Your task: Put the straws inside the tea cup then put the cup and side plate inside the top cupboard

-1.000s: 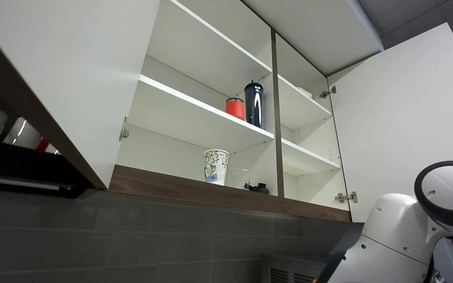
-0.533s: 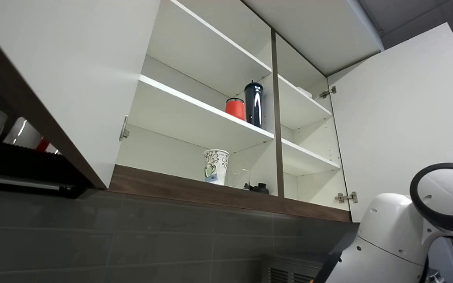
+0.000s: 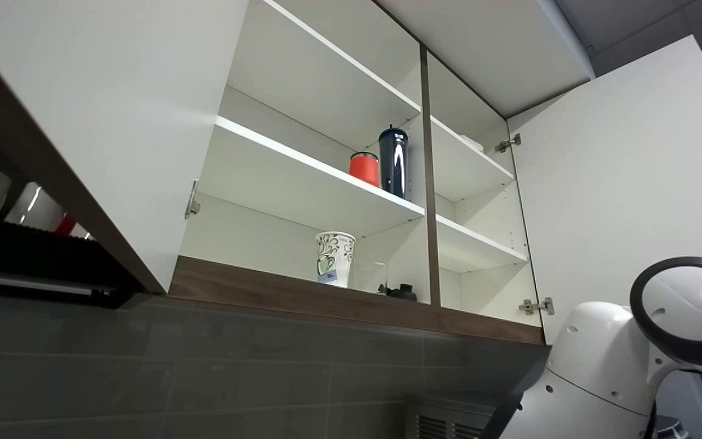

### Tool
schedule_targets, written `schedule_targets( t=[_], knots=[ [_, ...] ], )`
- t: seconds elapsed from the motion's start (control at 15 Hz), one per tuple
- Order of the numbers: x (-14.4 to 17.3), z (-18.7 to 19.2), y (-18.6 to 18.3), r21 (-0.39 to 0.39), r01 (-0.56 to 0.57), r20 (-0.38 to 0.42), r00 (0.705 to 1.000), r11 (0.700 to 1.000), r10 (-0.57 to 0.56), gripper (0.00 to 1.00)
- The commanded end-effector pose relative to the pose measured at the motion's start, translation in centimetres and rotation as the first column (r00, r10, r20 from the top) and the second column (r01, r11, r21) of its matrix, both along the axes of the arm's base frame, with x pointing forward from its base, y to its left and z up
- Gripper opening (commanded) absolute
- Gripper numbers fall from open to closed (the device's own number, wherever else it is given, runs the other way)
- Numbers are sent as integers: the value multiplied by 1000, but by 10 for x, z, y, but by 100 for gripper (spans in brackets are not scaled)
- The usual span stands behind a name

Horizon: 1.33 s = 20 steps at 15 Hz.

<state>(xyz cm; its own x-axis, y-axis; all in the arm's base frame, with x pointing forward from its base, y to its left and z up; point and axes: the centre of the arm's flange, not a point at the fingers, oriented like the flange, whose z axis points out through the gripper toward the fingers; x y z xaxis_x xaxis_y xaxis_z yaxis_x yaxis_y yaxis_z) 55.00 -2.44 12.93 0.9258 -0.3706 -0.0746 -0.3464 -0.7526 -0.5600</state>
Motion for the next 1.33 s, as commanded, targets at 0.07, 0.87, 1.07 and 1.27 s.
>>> schedule_targets(
  t=[0.07, 0.87, 1.07, 1.27],
  knots=[
    [7, -8, -1, 17, 31, -22, 999, 999, -31, 8],
    [5, 6, -15, 7, -36, 85, 996, 999, 35, 1],
    [1, 14, -14, 8, -106, 124, 987, 994, 105, 1],
    [-6, 30, -14, 32, -167, 131, 978, 985, 162, 1]
  ],
)
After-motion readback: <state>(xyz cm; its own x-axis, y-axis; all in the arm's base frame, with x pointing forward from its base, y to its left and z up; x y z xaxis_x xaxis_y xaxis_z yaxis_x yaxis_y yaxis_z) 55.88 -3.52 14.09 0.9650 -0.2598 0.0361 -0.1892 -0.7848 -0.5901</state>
